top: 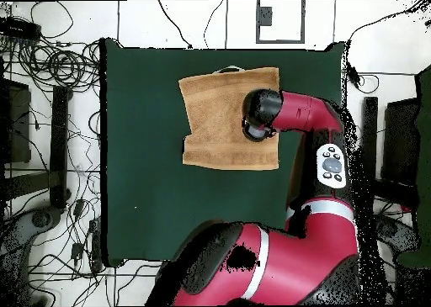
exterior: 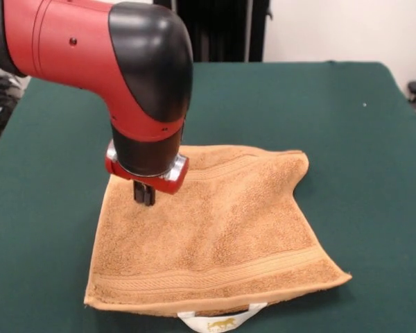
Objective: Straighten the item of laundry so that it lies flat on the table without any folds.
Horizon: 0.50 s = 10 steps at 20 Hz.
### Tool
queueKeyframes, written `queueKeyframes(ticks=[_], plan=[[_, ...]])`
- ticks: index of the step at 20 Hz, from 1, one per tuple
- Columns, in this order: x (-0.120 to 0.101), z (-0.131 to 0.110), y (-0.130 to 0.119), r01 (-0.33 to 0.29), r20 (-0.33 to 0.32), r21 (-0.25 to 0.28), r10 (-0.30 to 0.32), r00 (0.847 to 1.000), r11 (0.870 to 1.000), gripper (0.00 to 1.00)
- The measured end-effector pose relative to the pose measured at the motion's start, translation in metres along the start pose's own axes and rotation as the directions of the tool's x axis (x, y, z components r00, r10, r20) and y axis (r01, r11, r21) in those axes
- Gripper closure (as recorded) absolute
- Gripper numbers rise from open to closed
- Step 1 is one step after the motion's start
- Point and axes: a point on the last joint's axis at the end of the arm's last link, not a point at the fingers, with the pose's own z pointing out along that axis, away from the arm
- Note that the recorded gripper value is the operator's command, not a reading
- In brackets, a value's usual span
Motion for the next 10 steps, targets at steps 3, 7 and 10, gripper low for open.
queueKeyframes(ticks=[3,7,10], plan=[[0.0005,-0.0002,0.0008,0.003,-0.001,0.007,-0.003,1.000,1.000,1.00],[0.0039,-0.0008,0.0043,0.014,-0.009,0.029,-0.013,1.000,0.999,1.00],[0.0072,-0.0001,0.0077,0.029,-0.019,0.058,-0.028,0.999,0.998,1.00]])
